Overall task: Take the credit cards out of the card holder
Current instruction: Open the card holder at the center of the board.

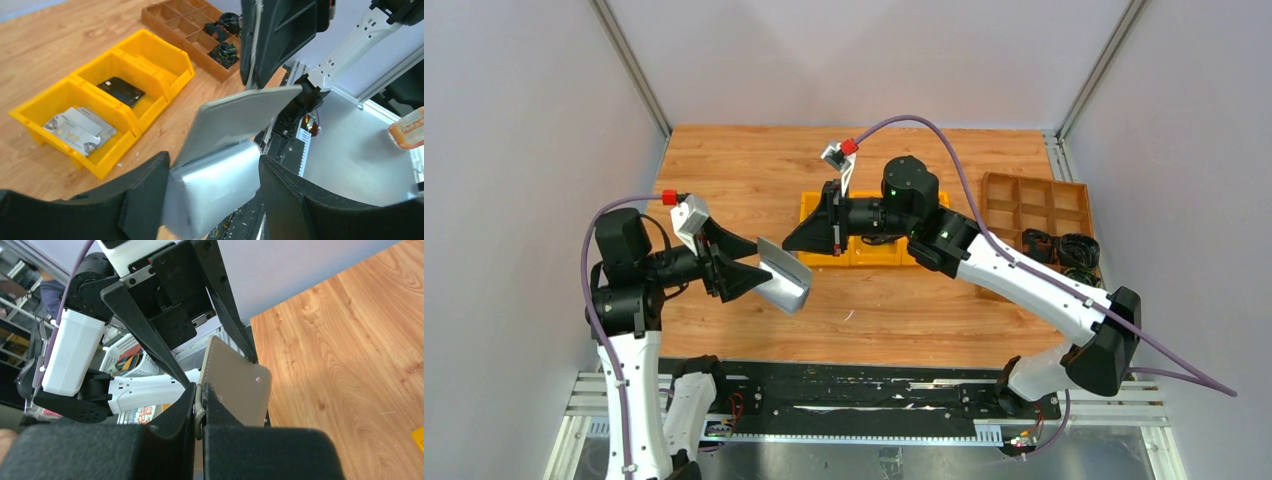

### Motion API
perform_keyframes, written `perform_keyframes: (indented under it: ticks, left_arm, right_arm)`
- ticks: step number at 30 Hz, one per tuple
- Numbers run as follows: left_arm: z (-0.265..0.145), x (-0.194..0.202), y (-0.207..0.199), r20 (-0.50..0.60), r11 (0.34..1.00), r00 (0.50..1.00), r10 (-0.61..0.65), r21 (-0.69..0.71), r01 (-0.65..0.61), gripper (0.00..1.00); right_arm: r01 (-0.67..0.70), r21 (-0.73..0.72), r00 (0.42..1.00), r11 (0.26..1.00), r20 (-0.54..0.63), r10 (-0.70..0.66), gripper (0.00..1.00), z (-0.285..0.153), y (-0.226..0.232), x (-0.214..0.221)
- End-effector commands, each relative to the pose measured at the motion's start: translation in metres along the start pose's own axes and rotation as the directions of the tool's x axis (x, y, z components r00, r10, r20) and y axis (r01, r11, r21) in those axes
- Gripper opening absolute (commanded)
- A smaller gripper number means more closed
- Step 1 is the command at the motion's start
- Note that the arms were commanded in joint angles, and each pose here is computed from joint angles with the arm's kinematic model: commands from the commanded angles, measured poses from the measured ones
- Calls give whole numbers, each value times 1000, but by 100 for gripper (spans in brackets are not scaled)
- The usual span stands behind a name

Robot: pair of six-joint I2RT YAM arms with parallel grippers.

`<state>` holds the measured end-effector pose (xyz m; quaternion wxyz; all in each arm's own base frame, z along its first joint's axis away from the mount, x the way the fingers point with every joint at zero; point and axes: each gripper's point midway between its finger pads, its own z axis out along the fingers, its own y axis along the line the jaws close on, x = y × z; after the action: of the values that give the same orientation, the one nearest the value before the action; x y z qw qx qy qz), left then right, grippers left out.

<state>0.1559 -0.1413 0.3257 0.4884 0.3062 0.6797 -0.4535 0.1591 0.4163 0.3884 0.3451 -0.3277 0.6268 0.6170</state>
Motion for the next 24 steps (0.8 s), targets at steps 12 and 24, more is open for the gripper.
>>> perform_keyframes:
  ticks: [12, 24]
  left_arm:
    - [-4, 14, -10, 2, 961, 961, 275, -3, -275, 78]
    - [0, 17, -35, 73, 959, 982, 171, 215, -183, 51]
  right_arm:
    - [66, -157, 993, 985, -91, -81, 0, 10, 43, 3]
    - [28, -238, 984, 971, -165, -69, 0, 23, 55, 5]
